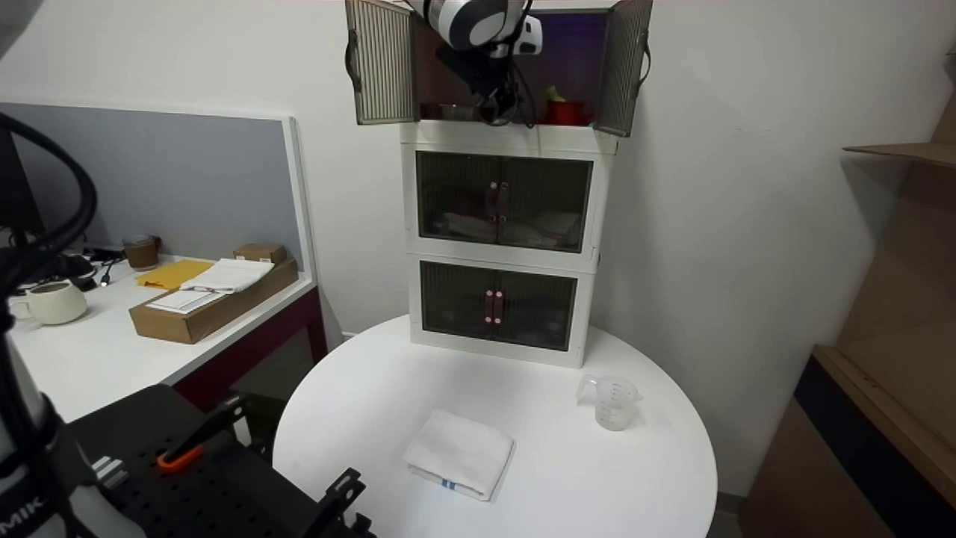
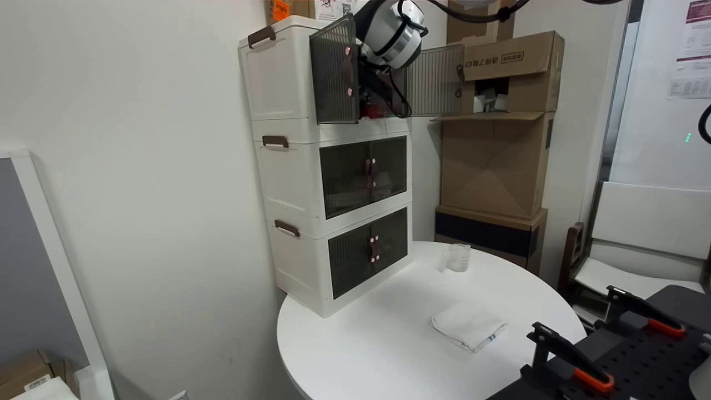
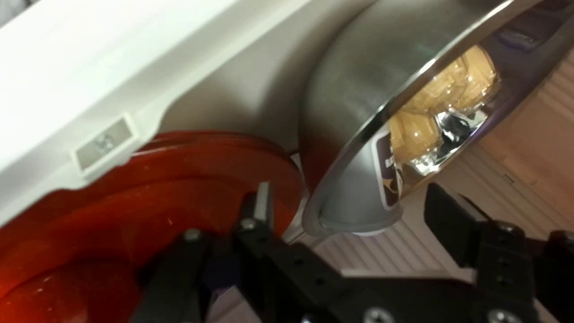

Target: Remove the silver dish from the top cabinet

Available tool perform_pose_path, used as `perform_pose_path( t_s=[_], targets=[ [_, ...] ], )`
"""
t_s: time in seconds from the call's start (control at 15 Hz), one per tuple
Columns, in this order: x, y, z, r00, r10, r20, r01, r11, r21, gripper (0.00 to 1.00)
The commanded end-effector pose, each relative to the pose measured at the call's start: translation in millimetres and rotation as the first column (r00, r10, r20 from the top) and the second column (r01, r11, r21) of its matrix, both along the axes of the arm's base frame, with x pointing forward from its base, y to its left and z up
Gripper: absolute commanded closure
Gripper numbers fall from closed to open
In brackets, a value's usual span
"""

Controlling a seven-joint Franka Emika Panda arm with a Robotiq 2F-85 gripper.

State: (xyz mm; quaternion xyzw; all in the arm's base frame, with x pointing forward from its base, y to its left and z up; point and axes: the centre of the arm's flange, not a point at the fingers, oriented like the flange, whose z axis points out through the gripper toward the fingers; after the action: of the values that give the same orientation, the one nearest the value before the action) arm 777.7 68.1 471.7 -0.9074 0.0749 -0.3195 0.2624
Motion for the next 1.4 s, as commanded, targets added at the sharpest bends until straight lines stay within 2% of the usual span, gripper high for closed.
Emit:
perform_pose_path(
  t_s=[0.0,0.4,0.47,0.6,1.0,1.07,1.13,1.33],
  targets=[
    [9,-5,6,1.0,0.013,-0.001,-0.013,0.999,0.029,0.47],
    [6,-9,2,1.0,0.007,-0.004,-0.007,0.999,0.037,0.94],
    [6,-11,2,1.0,0.005,-0.006,-0.005,0.999,0.037,0.98],
    [5,-14,1,1.0,-0.001,-0.004,0.001,0.999,0.04,1.0],
    [-1,-18,5,1.0,-0.014,-0.004,0.014,0.998,0.064,0.97],
    [0,-18,4,1.0,-0.008,-0.013,0.009,0.998,0.07,0.65],
    [0,-17,3,1.0,0.001,-0.023,0.0,0.997,0.071,0.64],
    [-1,-10,-3,0.996,0.048,-0.069,-0.042,0.996,0.084,0.42]
  ],
)
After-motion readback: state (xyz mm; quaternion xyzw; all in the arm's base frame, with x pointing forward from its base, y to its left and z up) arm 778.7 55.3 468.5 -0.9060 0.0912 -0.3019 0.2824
